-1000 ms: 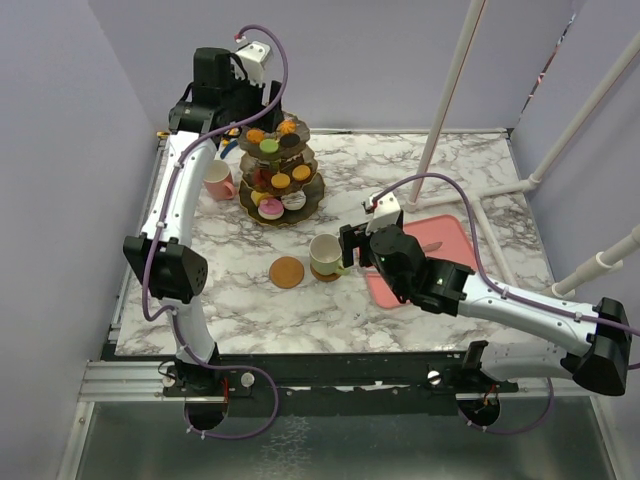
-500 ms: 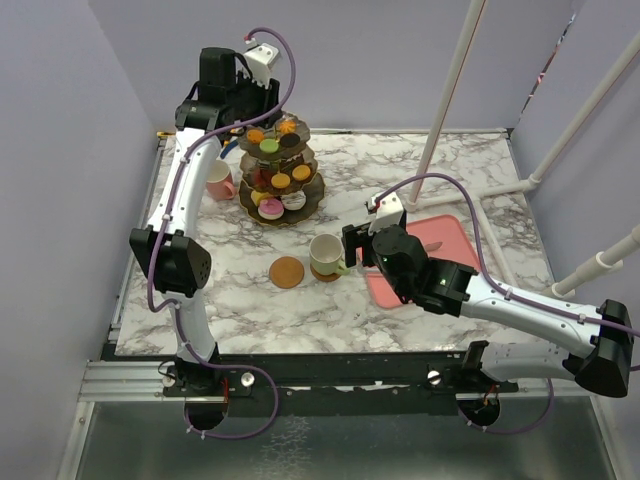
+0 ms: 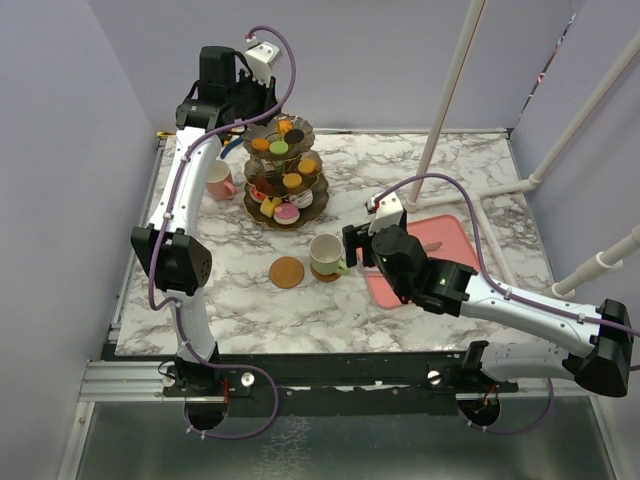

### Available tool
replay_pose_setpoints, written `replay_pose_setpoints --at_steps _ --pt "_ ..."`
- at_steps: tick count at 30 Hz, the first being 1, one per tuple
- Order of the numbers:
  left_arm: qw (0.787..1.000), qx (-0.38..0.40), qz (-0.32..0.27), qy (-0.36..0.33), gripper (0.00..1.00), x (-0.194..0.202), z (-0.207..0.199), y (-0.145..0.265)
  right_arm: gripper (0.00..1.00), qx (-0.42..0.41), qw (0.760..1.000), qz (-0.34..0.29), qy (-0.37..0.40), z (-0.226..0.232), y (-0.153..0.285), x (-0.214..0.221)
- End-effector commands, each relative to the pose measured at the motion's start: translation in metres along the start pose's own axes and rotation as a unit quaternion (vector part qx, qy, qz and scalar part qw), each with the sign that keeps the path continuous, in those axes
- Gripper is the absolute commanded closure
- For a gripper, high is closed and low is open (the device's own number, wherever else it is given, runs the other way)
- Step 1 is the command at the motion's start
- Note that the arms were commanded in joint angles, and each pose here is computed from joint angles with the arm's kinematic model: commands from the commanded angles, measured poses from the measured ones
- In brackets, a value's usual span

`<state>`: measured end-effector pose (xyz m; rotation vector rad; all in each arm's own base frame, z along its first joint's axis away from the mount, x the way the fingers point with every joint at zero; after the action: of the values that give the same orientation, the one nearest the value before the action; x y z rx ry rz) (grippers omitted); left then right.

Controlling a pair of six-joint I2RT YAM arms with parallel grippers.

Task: Serve the afternoon tea
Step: Move the desert table to the center of the board.

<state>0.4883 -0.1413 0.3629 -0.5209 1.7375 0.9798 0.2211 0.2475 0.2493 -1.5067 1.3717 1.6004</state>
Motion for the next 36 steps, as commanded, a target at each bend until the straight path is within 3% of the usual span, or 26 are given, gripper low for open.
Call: replay_pose_setpoints --at_steps 1,8,14,29,36 --pt "0.999 0.024 -0.038 -0.002 0.92 -0.021 -0.007 -0.002 0.16 0.016 1.000 -0.007 -0.006 -0.007 0.005 -0.006" --pt "0.997 0.044 -0.067 0.017 0.94 -0.030 -0.016 -0.007 0.16 0.022 1.000 -0.009 -0.011 -0.011 0.009 -0.005" --pt "0.995 0.040 -0.086 -0.009 1.00 -0.037 -0.044 -0.019 0.15 0.027 1.000 -0.009 -0.012 -0.013 0.010 -0.003" --pt "0.984 0.070 -0.161 -0.011 1.00 -0.074 -0.101 -0.041 0.16 0.035 0.999 -0.008 -0.016 -0.020 0.015 0.003" --pt "0.983 0.085 -0.165 -0.006 1.00 -0.074 -0.118 -0.054 0.16 0.044 0.999 -0.003 -0.019 -0.025 0.019 0.009"
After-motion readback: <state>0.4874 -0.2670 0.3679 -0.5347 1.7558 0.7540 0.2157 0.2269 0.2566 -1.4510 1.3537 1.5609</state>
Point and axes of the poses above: each gripper's point midway between its finger pads, its own y axis back along the fingers, its own z axis along the line the jaws close on, x = y × z, the point moved 4 cm from there along y, back along the fingers, and after that the axes turned 9 degrees about y, right-handed, at the moved point
